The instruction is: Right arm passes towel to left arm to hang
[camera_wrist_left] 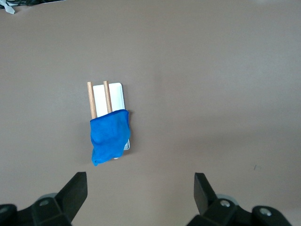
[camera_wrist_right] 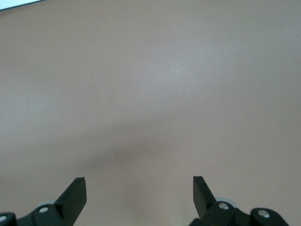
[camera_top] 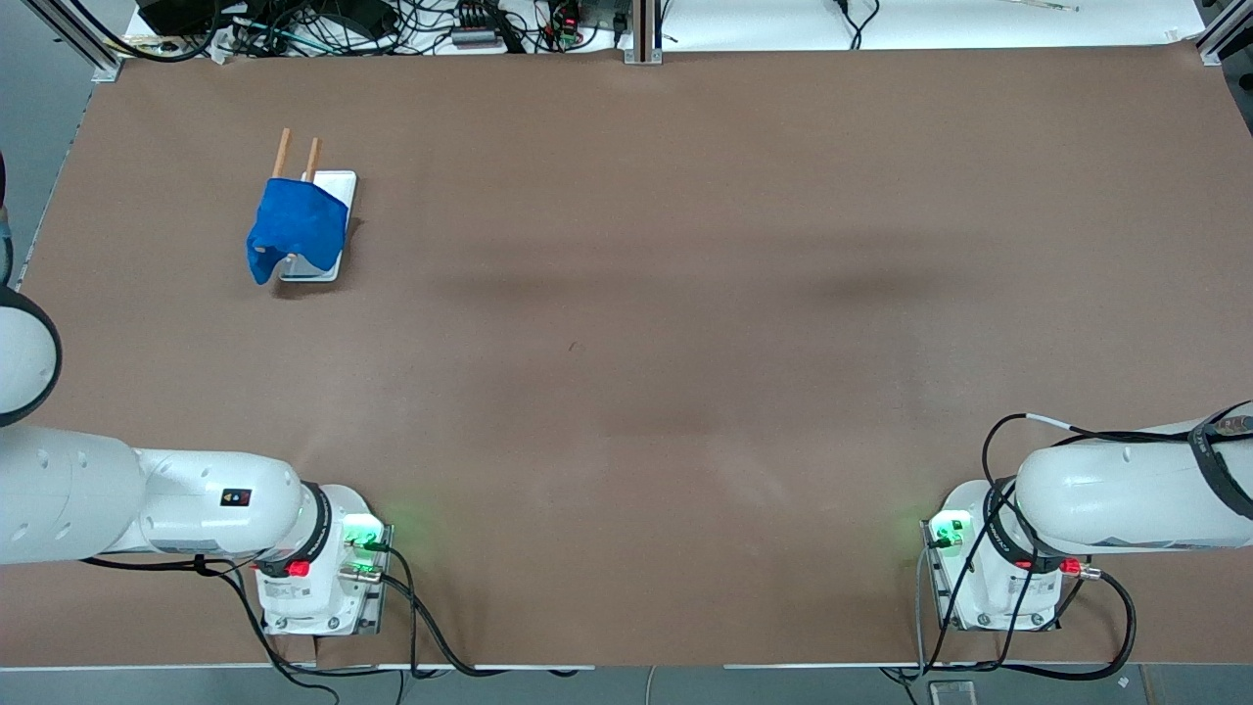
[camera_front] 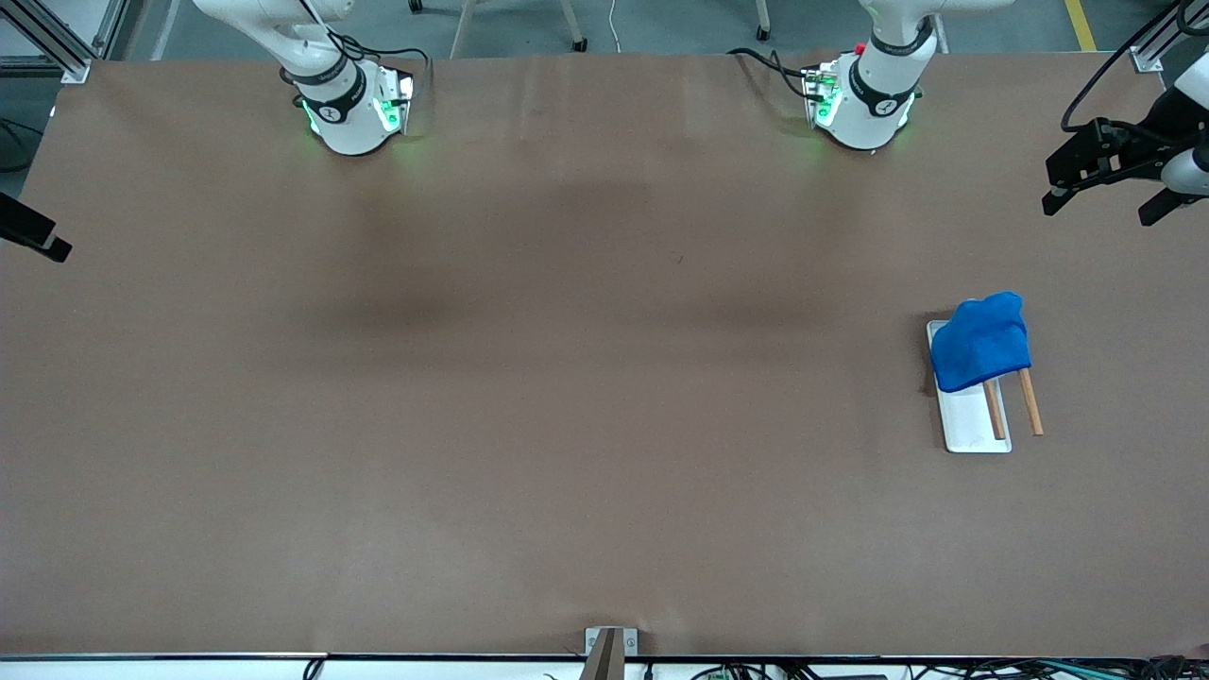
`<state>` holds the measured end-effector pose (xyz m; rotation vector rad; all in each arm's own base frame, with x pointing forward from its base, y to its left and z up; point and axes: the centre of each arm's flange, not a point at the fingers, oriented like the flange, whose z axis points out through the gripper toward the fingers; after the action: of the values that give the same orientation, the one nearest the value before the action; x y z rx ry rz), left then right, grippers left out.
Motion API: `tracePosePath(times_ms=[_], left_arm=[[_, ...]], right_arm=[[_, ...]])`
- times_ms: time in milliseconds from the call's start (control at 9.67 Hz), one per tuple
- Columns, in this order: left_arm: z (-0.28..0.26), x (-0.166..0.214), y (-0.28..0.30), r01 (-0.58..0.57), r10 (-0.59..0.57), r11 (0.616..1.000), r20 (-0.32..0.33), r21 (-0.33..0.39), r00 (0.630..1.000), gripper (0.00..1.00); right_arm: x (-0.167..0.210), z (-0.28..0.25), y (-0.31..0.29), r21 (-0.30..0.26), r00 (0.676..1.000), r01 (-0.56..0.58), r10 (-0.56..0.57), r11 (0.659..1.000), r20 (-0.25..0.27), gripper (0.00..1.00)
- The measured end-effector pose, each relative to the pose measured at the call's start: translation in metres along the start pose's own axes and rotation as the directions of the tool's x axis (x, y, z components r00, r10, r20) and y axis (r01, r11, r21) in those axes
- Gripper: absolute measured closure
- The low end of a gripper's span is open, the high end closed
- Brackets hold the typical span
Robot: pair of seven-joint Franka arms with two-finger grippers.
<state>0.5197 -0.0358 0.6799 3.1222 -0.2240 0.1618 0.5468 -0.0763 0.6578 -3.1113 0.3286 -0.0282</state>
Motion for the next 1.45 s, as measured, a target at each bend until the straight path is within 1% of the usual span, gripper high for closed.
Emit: tracePosePath(times_ms=[1034,1241,1448], left_arm=[[0.003,0.002,-0.009,0.016,-0.016,1.000,0.005,0.000,1.000,0.00],[0.002,0.008,-0.014,0.024,-0.024,1.000,0.001,0.001,1.000,0.00],[0.009,0.017,-0.012,0.018,-0.018,1.000,0.013,-0.001,1.000,0.00]], right_arm=[[0.000,0.000,0.001,0.000,1.000,-0.001,0.001,1.000,0.000,0.00],[0.000,0.000,0.001,0.000,1.000,-0.001,0.001,1.000,0.000,0.00],[0.000,0.000,0.001,0.000,1.000,-0.001,0.001,1.000,0.000,0.00]])
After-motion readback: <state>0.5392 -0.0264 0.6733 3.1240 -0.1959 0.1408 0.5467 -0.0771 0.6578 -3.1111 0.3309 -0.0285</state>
